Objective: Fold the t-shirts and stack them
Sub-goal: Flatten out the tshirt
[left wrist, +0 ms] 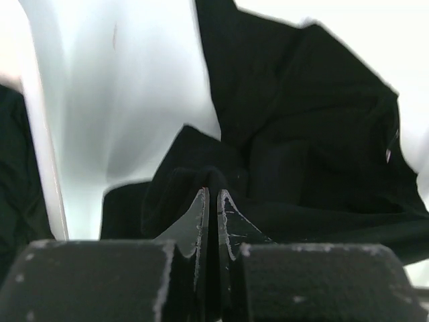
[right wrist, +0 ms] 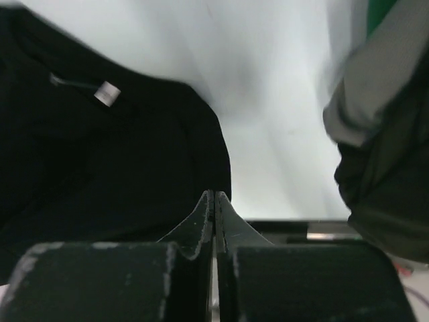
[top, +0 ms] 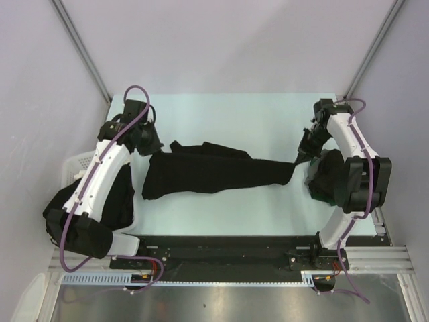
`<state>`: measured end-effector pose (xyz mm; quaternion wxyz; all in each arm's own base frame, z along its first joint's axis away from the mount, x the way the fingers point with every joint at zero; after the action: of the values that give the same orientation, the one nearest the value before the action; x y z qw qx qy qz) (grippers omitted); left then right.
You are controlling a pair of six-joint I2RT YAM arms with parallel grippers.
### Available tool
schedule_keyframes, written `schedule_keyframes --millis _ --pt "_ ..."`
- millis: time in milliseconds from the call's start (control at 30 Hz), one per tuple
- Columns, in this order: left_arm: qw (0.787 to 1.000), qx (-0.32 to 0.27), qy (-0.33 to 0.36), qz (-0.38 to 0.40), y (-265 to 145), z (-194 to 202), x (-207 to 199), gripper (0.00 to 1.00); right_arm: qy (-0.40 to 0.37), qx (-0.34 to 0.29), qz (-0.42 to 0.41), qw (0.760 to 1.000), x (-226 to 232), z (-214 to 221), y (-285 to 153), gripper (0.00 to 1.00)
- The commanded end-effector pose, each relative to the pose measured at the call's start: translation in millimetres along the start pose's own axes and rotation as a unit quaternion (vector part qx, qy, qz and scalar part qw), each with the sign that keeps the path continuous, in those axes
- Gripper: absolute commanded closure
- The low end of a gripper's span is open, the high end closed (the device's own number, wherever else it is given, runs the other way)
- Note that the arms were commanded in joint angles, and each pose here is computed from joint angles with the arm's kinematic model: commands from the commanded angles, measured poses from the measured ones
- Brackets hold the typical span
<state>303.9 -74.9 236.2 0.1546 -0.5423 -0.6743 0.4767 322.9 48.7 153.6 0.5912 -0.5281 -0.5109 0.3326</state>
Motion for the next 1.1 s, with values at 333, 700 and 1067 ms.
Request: schedule_keyframes --millis 333,700,1067 --pt "0.998 0.022 0.022 -0.054 -12.9 1.8 16.3 0.43 0.008 -0.006 0.057 0.998 -17.1 -21.6 -12.0 0.61" --pt "0.999 -0.034 0.031 -0.027 28.5 -56.2 -27.3 0.41 -0.122 -0.084 0.036 0.988 85.1 -76.2 19.2 0.64" --pt "0.997 -0.066 0.032 -0.026 34.1 -76.0 -37.9 0.44 -0.225 -0.144 -0.027 0.963 183.1 -90.6 55.4 0.65"
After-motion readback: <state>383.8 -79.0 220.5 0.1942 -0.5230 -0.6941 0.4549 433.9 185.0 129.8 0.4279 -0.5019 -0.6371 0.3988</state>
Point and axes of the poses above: each gripper's point midway between its finger pads, its own y axis out along the fingers, its own x axis along the line the jaws close on, z = x × y, the point moved 2 cm from there along -y, back along the fingers, and after that the axes turned 8 degrees about -y, right-handed, at the moved point
